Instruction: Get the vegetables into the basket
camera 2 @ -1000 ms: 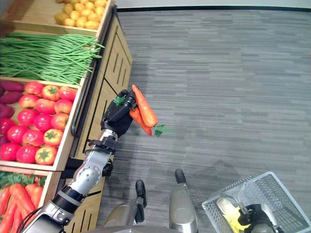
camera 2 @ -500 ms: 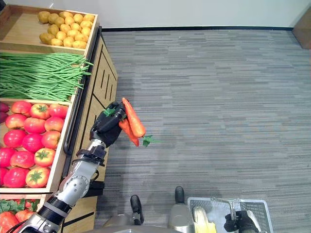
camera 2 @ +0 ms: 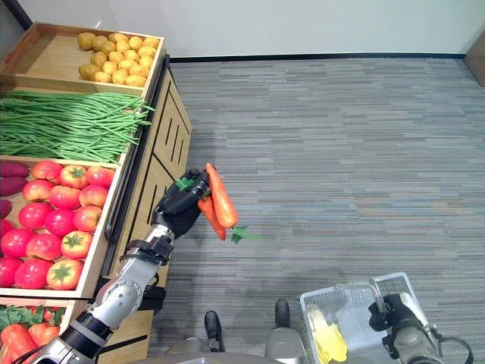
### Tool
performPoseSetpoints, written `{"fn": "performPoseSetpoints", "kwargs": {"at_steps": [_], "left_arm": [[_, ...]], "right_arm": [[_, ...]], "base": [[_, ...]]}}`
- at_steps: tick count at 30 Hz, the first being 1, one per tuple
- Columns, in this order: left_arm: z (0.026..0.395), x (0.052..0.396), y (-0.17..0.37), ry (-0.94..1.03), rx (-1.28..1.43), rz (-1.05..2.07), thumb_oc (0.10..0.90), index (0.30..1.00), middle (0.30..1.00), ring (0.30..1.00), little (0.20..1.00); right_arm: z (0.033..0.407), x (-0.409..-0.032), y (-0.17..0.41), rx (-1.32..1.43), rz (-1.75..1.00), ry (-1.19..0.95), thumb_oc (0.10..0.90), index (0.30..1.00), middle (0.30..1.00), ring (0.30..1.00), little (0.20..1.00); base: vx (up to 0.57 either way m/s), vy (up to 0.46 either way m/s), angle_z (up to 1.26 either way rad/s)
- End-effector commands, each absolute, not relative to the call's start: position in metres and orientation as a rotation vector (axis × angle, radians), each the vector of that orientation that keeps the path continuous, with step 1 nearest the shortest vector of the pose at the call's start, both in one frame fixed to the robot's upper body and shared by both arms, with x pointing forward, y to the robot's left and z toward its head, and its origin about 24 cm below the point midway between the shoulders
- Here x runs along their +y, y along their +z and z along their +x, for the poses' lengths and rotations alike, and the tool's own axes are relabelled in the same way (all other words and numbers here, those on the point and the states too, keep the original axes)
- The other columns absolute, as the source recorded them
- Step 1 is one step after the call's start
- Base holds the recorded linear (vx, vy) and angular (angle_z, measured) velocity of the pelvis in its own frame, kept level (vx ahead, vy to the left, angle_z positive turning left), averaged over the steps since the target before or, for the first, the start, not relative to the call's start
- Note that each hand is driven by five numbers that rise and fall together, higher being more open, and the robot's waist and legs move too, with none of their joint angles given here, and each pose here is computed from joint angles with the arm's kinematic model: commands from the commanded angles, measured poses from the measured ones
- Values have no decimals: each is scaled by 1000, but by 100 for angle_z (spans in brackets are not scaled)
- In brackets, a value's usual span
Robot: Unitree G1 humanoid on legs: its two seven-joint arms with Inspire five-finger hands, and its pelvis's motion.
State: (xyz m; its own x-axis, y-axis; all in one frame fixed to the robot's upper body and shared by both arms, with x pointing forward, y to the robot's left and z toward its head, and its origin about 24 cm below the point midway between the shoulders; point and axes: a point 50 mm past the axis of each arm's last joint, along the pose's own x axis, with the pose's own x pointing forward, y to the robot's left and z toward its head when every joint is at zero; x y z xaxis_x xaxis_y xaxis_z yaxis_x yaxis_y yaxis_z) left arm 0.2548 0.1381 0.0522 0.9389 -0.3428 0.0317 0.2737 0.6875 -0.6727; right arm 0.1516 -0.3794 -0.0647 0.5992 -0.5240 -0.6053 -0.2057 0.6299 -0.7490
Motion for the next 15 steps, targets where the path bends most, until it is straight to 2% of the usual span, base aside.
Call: {"fn": "performPoseSetpoints", "kwargs": {"at_steps": [1,4,15], "left_arm": [[262,120,109,-567,-140,-750,400,300,300,300,300],[258,110,105,-618,-101,-751,400,300,300,300,300],[249,83,97,-757,-19,-716,400,300,300,300,300]], "right_arm": [[201,-403,-6,706,-1062,-285,400,300,300,300,300],[244,-382,28,495,-1151,-188,400,300,300,300,300],[309,-325,75,221,-1236,17,400,300,300,300,300]], "base": [[-10,-44,-7],[10,-38,-9],[3,-4,-1]]}}
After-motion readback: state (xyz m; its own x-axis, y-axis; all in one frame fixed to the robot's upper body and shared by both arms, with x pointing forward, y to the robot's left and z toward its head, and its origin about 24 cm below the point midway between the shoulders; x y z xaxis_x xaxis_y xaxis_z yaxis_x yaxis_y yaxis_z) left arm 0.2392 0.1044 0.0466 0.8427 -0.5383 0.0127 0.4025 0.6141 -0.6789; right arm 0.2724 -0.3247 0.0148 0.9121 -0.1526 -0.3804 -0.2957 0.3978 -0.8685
